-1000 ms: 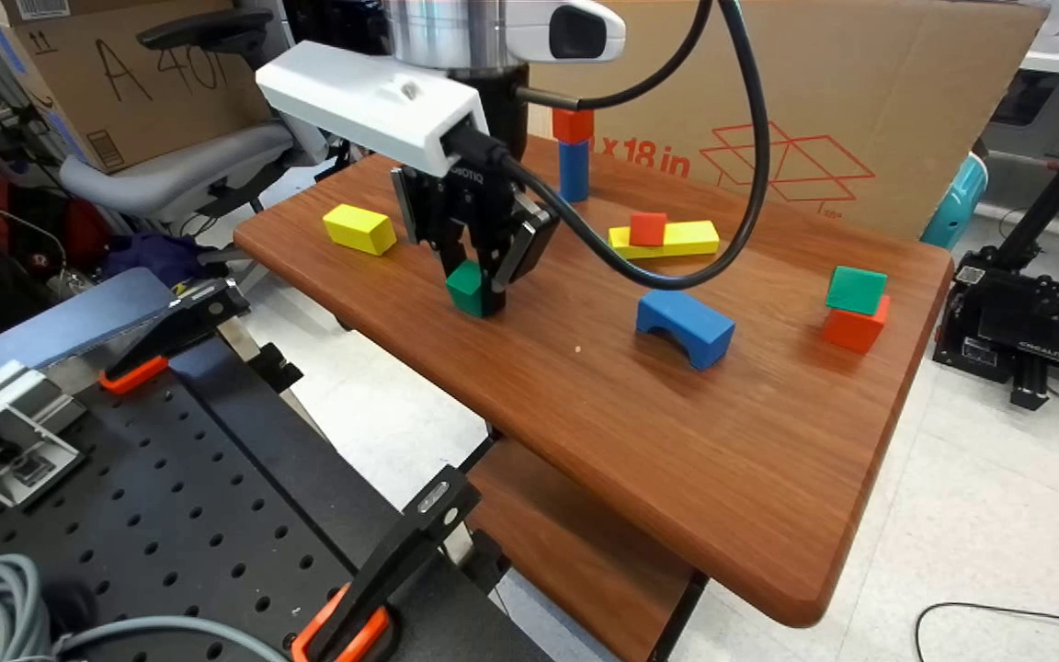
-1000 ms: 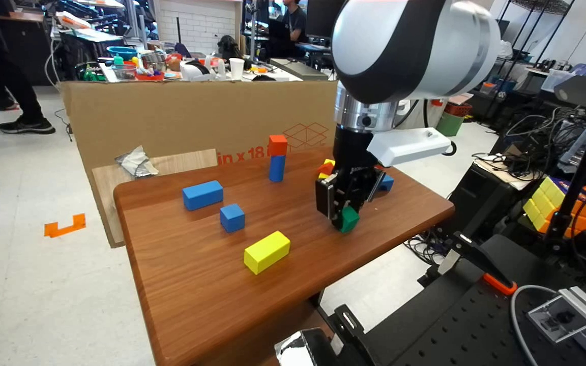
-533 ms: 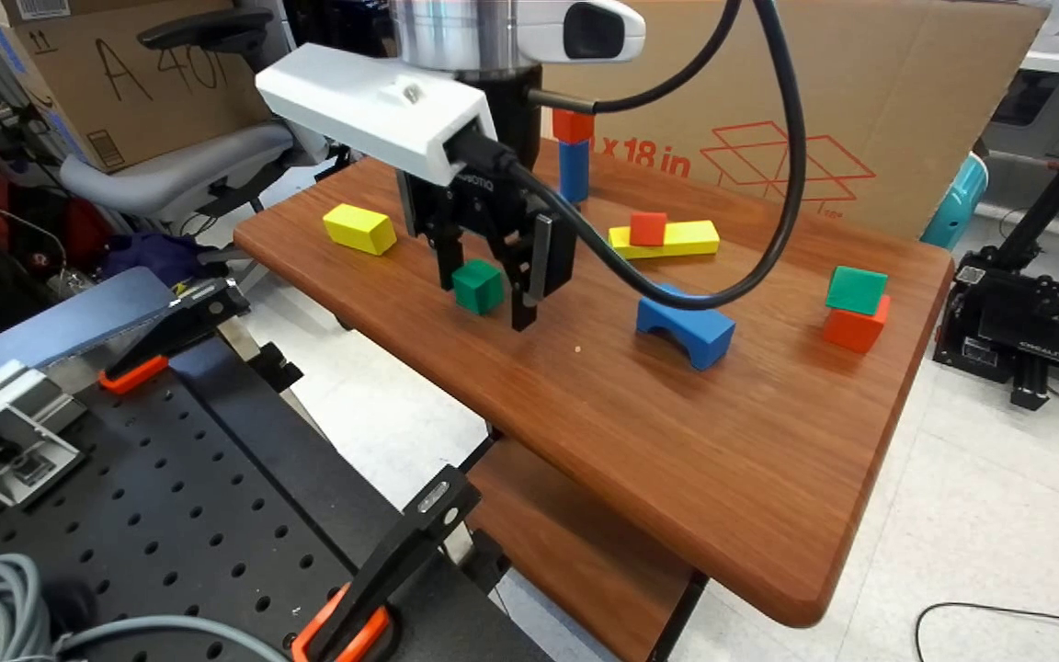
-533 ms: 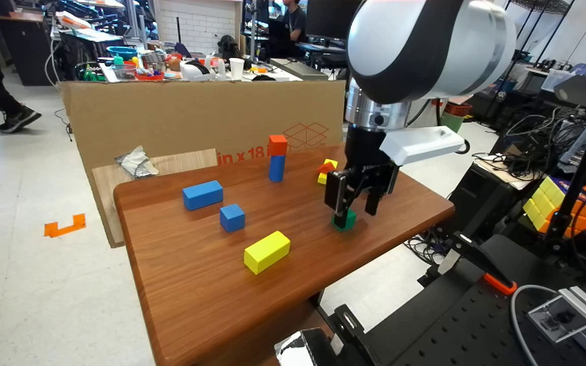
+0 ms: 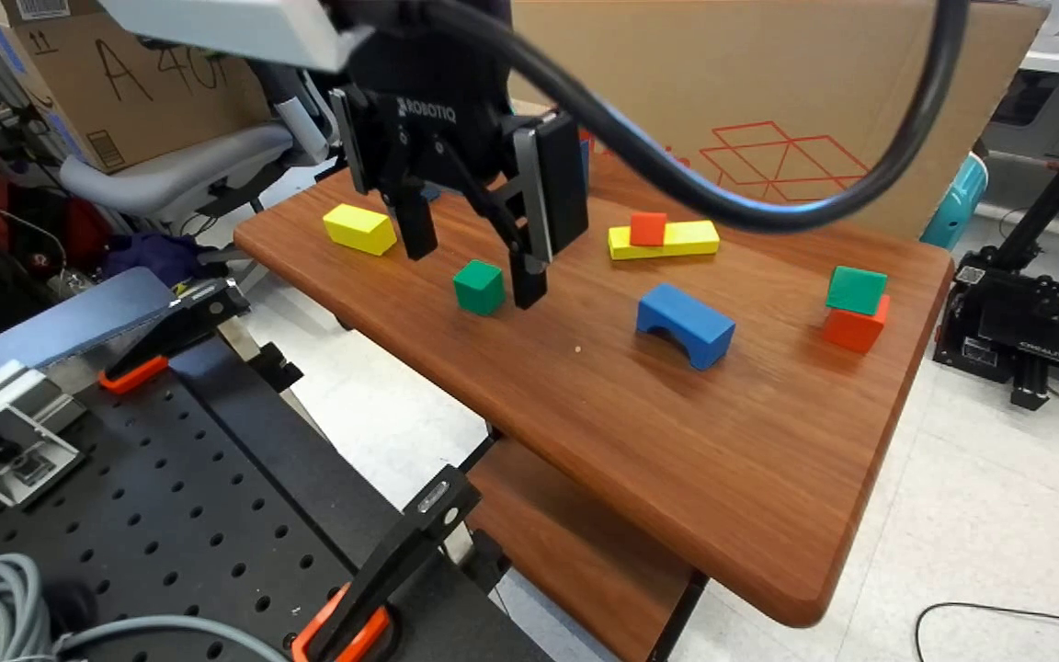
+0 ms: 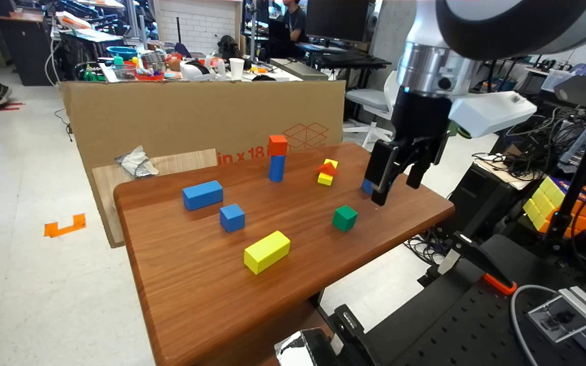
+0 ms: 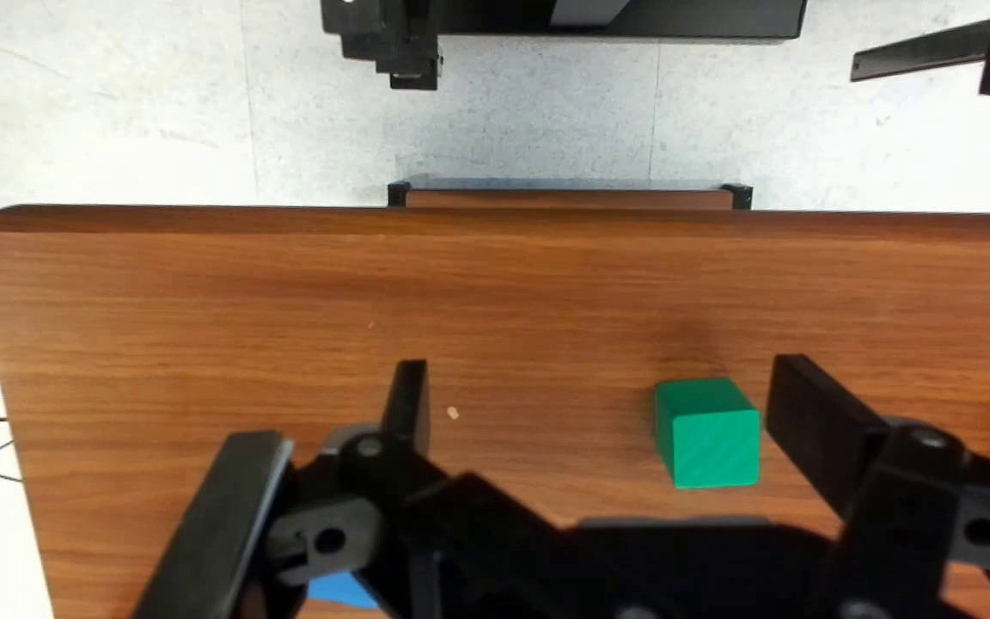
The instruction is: Move the green cube to the left
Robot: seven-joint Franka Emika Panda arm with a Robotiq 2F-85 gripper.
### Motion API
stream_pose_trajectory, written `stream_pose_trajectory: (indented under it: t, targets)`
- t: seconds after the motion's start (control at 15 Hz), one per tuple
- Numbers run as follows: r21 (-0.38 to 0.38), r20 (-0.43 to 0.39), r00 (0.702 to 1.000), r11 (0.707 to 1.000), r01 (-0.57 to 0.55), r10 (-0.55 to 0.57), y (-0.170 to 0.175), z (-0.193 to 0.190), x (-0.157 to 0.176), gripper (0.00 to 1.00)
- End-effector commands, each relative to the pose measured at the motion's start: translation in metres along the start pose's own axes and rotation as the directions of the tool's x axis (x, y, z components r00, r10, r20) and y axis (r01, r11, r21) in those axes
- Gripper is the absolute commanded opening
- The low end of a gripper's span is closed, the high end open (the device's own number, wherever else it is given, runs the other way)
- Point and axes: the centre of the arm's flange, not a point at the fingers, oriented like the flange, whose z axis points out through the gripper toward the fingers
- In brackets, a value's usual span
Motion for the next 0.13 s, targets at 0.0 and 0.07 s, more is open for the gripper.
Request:
stream_pose_trajectory:
  t: [0.0,0.07]
  targets:
    - [-0.004,-0.003,1.000,1.000,-0.006,0.006,0.0024,-0.0055,-0.0046,1.00]
    - [-0.005,-0.005,1.000,1.000,-0.010,0.010,0.0040,-0.0093,-0.0084,1.00]
